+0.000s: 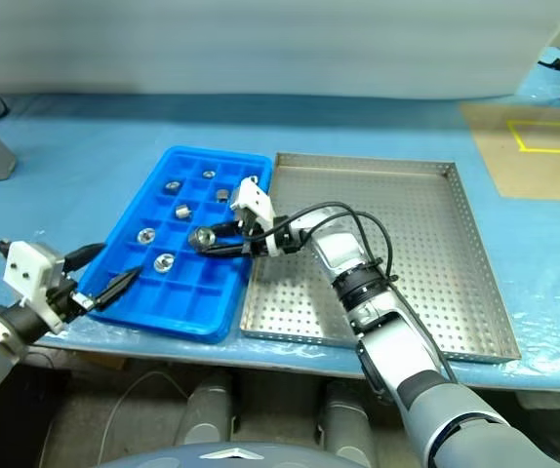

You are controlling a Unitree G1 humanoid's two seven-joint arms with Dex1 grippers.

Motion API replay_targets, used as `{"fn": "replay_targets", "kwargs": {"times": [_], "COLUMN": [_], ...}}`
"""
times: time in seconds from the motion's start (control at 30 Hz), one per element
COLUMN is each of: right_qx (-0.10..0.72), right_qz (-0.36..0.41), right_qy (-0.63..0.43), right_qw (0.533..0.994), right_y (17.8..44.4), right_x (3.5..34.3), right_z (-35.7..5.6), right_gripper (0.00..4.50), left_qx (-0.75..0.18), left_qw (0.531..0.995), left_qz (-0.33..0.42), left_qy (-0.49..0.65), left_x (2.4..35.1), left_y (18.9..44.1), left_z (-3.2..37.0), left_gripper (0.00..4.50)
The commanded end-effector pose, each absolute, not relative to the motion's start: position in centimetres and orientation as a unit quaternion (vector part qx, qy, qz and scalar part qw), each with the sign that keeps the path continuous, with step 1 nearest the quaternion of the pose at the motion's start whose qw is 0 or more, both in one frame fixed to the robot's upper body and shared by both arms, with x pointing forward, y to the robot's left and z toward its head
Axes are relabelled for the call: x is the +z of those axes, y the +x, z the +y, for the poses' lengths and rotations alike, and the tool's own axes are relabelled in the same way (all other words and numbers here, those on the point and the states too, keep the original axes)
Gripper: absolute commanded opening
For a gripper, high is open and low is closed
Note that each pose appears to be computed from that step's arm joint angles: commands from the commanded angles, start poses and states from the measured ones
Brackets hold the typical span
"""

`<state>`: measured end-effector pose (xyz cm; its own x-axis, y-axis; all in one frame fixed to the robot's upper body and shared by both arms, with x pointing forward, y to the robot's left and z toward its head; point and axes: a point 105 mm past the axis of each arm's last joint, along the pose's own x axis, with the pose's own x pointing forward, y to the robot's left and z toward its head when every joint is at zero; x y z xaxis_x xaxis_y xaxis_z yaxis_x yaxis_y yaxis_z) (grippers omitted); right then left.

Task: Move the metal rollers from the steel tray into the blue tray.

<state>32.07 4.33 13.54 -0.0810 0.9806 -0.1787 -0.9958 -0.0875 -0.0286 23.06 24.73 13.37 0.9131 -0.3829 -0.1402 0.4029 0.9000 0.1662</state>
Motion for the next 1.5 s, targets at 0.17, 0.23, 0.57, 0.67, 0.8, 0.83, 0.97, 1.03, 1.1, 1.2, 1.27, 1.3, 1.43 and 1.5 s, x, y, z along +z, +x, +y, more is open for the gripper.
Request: {"fn": "replay_targets", "kwargs": {"times": [0.17, 0.23, 0.57, 0.67, 0.8, 0.83, 0.97, 1.03, 1.1, 1.2, 1.27, 1.3, 1.43, 1.5], "right_qx": [0.779, 0.785, 0.799, 0.803, 0.806, 0.807, 0.81, 0.807, 0.803, 0.798, 0.794, 0.792, 0.774, 0.761], "right_qz": [0.033, 0.035, 0.044, 0.046, 0.048, 0.049, 0.052, 0.053, 0.052, 0.049, 0.045, 0.044, 0.04, 0.04], "right_qy": [-0.093, -0.089, -0.074, -0.068, -0.063, -0.06, -0.05, -0.05, -0.051, -0.05, -0.048, -0.045, -0.048, -0.051], "right_qw": [0.62, 0.612, 0.595, 0.591, 0.587, 0.586, 0.582, 0.586, 0.591, 0.598, 0.604, 0.607, 0.63, 0.645], "right_y": [30.2, 29.9, 29.3, 29.1, 29.0, 28.9, 28.8, 29.0, 29.2, 29.5, 29.8, 29.9, 30.5, 30.9], "right_x": [13.9, 13.9, 13.9, 13.9, 13.9, 13.9, 14.1, 14.1, 14.2, 14.4, 14.6, 14.7, 14.9, 14.9], "right_z": [5.4, 5.5, 6.0, 6.3, 6.6, 6.7, 7.0, 7.1, 7.1, 7.0, 6.9, 6.8, 5.9, 5.2], "right_gripper": [1.62, 1.62, 1.62, 1.62, 1.62, 1.62, 2.37, 3.01, 3.67, 3.67, 3.67, 3.67, 3.67, 3.67], "left_qx": [-0.168, -0.162, -0.146, -0.141, -0.134, -0.131, -0.125, -0.125, -0.125, -0.13, -0.143, -0.149, -0.184, -0.207], "left_qw": [0.979, 0.98, 0.982, 0.982, 0.983, 0.983, 0.984, 0.984, 0.985, 0.984, 0.983, 0.983, 0.978, 0.973], "left_qz": [0.02, 0.02, 0.02, 0.017, 0.017, 0.018, 0.02, 0.02, 0.02, 0.018, 0.014, 0.014, 0.01, 0.007], "left_qy": [0.115, 0.115, 0.118, 0.122, 0.125, 0.125, 0.124, 0.123, 0.122, 0.118, 0.113, 0.11, 0.102, 0.098], "left_x": [14.8, 14.8, 15.2, 15.8, 16.3, 16.3, 16.5, 16.5, 16.5, 16.5, 16.4, 16.3, 15.8, 15.8], "left_y": [21.1, 20.8, 20.0, 19.9, 19.7, 19.5, 19.2, 19.1, 19.2, 19.4, 19.9, 20.2, 21.9, 22.9], "left_z": [25.2, 25.2, 24.9, 24.8, 24.7, 24.7, 24.6, 24.5, 24.4, 24.3, 23.9, 23.7, 22.7, 22.1], "left_gripper": [4.24, 4.24, 4.24, 4.24, 4.24, 4.24, 4.24, 4.24, 4.24, 4.24, 4.24, 4.24, 4.24, 4.24]}}
